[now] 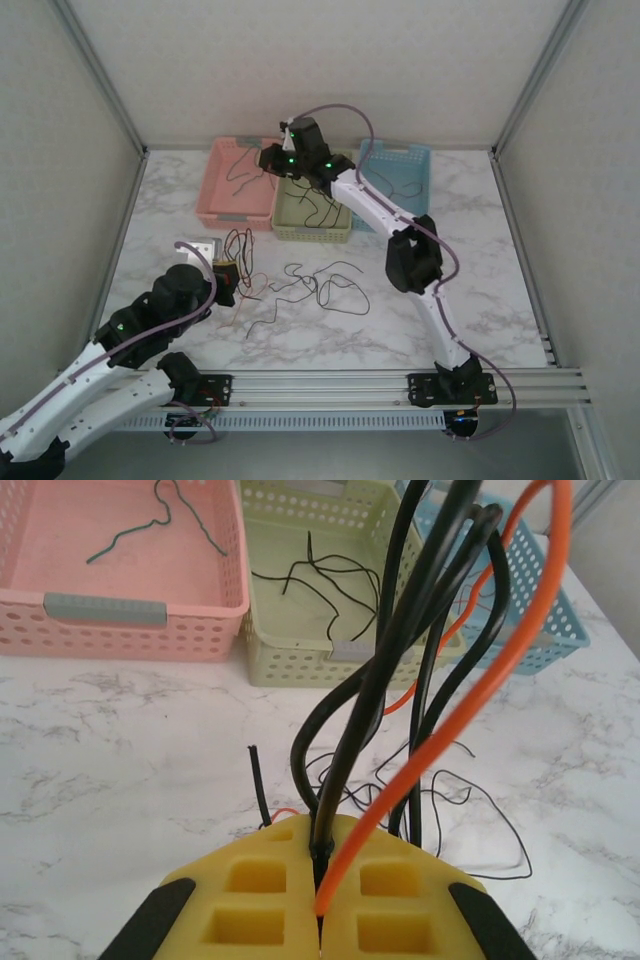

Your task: Untangle the cables

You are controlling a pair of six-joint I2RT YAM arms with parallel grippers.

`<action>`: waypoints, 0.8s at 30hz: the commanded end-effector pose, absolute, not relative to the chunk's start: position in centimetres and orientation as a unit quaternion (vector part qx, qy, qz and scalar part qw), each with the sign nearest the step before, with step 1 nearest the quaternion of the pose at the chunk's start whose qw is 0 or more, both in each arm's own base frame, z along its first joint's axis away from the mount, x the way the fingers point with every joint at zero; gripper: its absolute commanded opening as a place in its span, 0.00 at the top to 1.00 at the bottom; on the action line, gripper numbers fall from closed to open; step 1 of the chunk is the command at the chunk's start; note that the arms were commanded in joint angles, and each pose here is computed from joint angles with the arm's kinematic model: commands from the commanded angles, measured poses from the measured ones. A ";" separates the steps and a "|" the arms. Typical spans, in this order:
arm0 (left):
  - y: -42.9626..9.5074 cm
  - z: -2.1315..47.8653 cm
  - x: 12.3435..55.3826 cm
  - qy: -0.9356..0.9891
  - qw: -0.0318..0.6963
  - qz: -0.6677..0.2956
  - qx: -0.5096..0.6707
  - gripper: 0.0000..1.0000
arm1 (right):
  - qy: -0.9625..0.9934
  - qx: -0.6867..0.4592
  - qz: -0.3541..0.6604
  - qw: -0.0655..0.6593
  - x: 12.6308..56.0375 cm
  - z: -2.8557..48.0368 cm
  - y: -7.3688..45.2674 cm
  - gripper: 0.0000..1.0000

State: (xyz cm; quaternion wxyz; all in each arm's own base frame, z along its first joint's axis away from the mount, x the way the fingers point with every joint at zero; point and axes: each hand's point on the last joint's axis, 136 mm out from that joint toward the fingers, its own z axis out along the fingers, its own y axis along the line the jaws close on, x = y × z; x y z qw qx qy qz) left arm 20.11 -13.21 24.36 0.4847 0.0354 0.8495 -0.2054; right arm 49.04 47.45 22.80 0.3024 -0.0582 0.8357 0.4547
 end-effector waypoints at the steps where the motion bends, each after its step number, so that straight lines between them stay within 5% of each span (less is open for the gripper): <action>1: -13.0 25.3 19.9 0.844 0.491 -0.213 0.035 1.00 | 0.849 -0.050 0.440 0.287 49.8 21.1 48.5 1.00; 5: -13.0 25.2 19.8 0.844 0.491 -0.212 0.035 1.00 | 0.860 -0.054 0.437 0.259 50.0 18.1 49.4 0.97; 11: -13.3 24.9 20.1 0.844 0.490 -0.214 0.035 1.00 | 0.865 -0.060 0.439 0.234 49.4 16.4 49.7 0.53; 13: -13.4 24.8 20.1 0.845 0.489 -0.215 0.035 1.00 | 0.863 -0.068 0.444 0.231 49.0 17.1 49.7 0.45; 24: -15.1 25.4 20.0 0.838 0.483 -0.248 0.057 1.00 | 0.846 -0.148 0.424 0.289 44.0 28.9 45.3 0.46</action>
